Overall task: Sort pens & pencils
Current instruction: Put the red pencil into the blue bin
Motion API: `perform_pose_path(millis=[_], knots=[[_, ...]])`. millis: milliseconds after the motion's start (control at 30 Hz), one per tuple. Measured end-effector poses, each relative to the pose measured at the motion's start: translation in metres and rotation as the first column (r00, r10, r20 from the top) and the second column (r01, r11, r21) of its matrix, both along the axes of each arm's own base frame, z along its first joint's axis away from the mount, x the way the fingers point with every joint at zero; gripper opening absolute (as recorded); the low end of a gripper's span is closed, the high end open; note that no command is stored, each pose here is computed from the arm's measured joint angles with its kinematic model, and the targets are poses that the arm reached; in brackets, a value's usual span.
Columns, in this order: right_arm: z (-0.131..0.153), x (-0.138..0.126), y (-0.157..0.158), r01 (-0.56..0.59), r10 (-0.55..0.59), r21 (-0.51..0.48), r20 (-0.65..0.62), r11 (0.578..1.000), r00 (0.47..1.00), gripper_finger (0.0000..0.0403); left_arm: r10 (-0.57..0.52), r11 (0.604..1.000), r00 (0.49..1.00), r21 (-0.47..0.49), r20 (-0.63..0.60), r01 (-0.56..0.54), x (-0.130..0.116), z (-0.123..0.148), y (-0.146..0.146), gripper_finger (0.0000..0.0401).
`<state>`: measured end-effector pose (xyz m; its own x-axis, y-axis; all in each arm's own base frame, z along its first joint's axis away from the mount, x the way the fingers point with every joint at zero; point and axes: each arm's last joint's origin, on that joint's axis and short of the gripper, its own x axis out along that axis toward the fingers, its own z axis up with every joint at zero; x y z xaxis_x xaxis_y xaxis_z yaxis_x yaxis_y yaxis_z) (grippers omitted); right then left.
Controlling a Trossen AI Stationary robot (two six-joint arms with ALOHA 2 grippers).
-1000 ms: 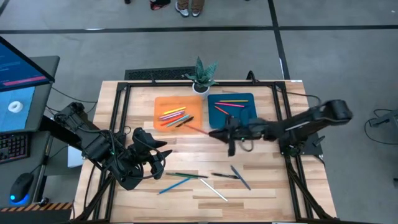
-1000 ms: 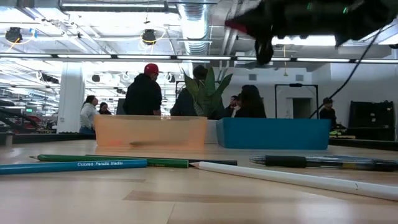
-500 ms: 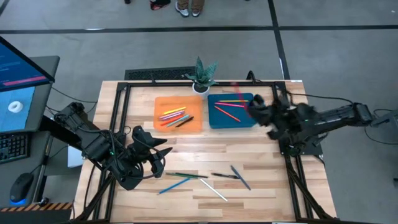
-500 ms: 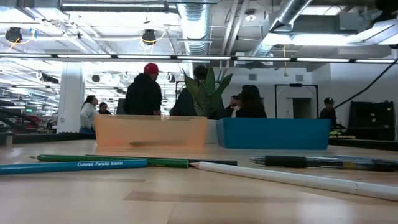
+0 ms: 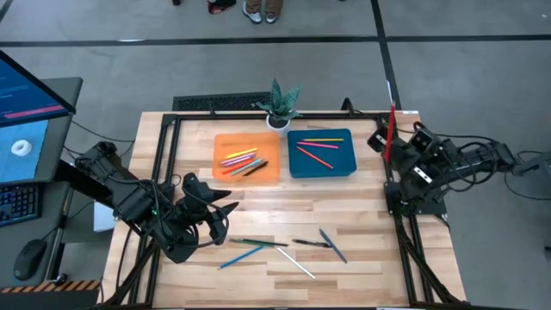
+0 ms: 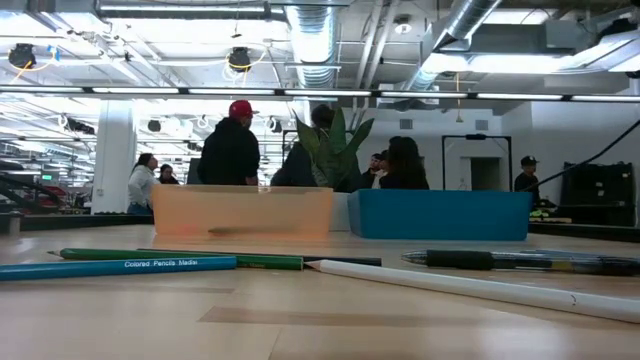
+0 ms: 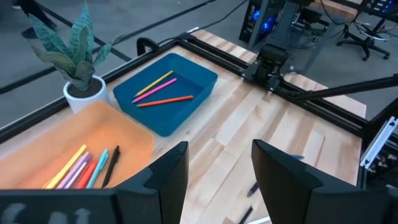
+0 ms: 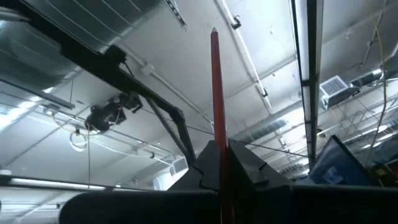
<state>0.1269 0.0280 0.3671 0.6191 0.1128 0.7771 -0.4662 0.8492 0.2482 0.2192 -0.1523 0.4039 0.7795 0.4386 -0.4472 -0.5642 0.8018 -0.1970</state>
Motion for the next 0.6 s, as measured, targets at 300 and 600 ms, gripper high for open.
perform_pose_path(millis=[300, 600], knots=[[-0.017, 0.027, -0.011, 0.19, -0.223, -0.119, -0.441, 0.975, 0.869, 0.0026, 0.004, 1.0, 1.0, 0.0, 0.0, -0.004, 0.001, 0.0, 0.001, 0.0167], [-0.052, 0.052, -0.059, 0.261, -0.45, -0.386, -0.852, 0.885, 0.266, 0.0033, 0.015, 1.0, 1.0, -0.017, -0.003, -0.015, 0.003, 0.0, 0.004, 0.0167]])
